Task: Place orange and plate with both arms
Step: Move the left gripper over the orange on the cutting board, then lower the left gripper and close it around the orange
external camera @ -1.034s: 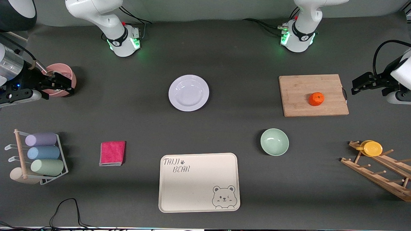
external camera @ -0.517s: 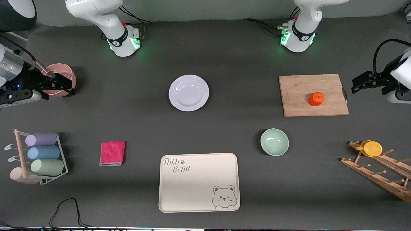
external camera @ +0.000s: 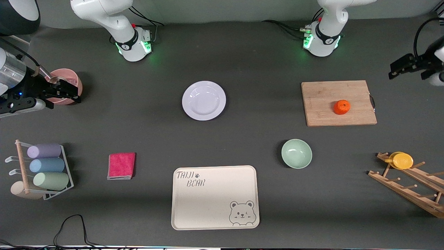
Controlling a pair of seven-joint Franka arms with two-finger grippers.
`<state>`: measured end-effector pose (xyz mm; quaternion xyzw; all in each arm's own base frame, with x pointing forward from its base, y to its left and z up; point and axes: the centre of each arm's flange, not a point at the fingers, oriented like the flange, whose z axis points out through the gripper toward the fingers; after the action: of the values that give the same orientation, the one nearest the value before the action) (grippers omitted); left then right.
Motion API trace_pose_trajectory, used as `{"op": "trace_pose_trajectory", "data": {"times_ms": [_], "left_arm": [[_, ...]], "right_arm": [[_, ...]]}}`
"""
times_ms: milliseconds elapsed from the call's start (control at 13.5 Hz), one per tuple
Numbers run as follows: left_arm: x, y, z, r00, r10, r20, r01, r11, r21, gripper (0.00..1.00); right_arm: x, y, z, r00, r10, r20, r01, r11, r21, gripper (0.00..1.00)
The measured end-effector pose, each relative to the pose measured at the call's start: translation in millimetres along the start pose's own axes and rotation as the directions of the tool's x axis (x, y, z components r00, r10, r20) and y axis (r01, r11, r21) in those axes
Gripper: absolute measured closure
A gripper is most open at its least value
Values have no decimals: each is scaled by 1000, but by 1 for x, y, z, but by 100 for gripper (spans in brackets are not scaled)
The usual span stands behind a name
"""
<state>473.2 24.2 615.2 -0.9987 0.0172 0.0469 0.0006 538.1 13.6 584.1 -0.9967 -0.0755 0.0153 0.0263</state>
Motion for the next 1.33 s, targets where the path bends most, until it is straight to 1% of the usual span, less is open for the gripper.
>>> {"op": "trace_pose_trajectory", "data": {"times_ms": [222, 443, 591, 738, 960, 1182, 1329], "left_arm": [[-44, -3, 14, 1000, -4, -1, 4, 1000, -1, 0], [-66, -5, 25, 1000, -13, -8, 13, 1000, -3, 0], [-64, -6, 41, 1000, -14, -22, 14, 1000, -2, 0], [-56, -7, 71, 999, -13, -37, 13, 1000, 0, 0], [-47, -7, 132, 998, -12, -66, 12, 1000, 3, 0], [-38, -6, 195, 998, -5, -66, 5, 1000, 4, 0], [-32, -6, 232, 997, 0, -78, 1, 1000, 6, 0]], "right_arm": [[1, 0, 1, 1000, 0, 3, 0, 1000, 0, 0], [1, 0, 1, 1000, 0, 2, 0, 1000, -1, 0], [1, 0, 1, 1000, 0, 0, 0, 1000, -1, 0], [1, 2, 1, 1000, 4, -2, -4, 1000, -1, 0], [2, 3, -2, 1000, 6, -9, -6, 1000, -2, 0], [4, 3, -4, 1000, 6, -27, -6, 1000, -5, 0], [6, 3, -4, 1000, 6, -30, -6, 1000, -6, 0]]}}
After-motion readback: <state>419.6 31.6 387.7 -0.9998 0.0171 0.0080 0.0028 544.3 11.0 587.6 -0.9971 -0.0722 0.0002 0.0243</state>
